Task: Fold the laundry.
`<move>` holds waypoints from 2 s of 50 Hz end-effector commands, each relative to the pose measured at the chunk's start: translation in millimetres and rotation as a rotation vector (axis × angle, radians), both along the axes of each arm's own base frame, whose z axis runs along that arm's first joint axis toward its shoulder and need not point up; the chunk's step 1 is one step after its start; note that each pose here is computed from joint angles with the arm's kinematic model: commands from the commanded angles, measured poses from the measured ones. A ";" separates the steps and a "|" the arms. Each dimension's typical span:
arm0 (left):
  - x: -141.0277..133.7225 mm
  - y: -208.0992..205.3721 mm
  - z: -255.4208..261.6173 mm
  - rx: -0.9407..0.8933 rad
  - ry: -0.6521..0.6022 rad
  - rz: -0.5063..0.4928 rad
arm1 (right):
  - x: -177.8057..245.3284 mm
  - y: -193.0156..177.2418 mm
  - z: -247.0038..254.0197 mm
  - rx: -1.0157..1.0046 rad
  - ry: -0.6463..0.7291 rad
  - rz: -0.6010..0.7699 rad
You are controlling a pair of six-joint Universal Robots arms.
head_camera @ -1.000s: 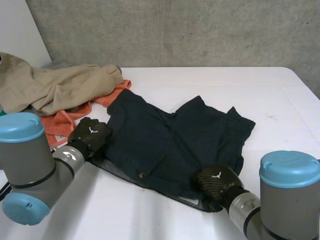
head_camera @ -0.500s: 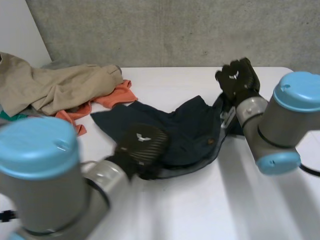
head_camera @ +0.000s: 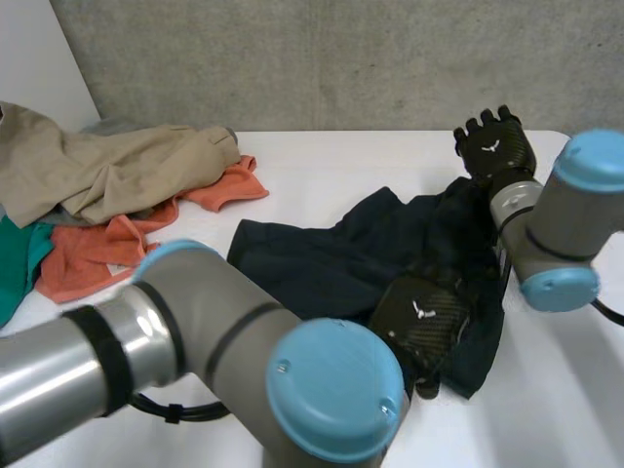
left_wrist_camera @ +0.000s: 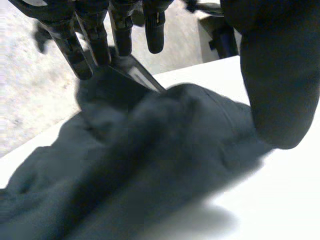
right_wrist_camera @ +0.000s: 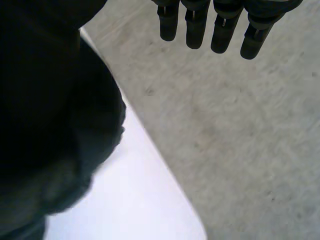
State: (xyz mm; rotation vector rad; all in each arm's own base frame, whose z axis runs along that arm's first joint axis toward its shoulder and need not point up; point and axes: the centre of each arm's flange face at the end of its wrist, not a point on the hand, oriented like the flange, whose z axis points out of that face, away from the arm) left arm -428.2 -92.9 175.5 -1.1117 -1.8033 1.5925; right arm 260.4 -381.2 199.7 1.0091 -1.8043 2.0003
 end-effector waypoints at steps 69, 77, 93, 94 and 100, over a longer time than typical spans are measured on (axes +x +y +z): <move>157.1 -99.3 143.6 -0.256 0.014 0.378 | -29.0 177.1 135.4 0.152 0.031 0.048; 159.3 -82.0 145.0 -0.211 -0.003 0.352 | -26.8 176.3 164.6 0.119 0.052 0.108; 85.9 -207.0 105.8 -0.433 -0.019 0.369 | -5.7 25.6 113.6 -0.008 -0.046 0.094; 82.4 -214.0 115.5 -0.485 0.011 0.379 | -5.1 17.4 123.0 -0.080 -0.066 0.075; 73.3 -227.2 198.8 -0.827 0.300 0.458 | -3.3 -8.5 199.5 -0.612 -0.235 0.029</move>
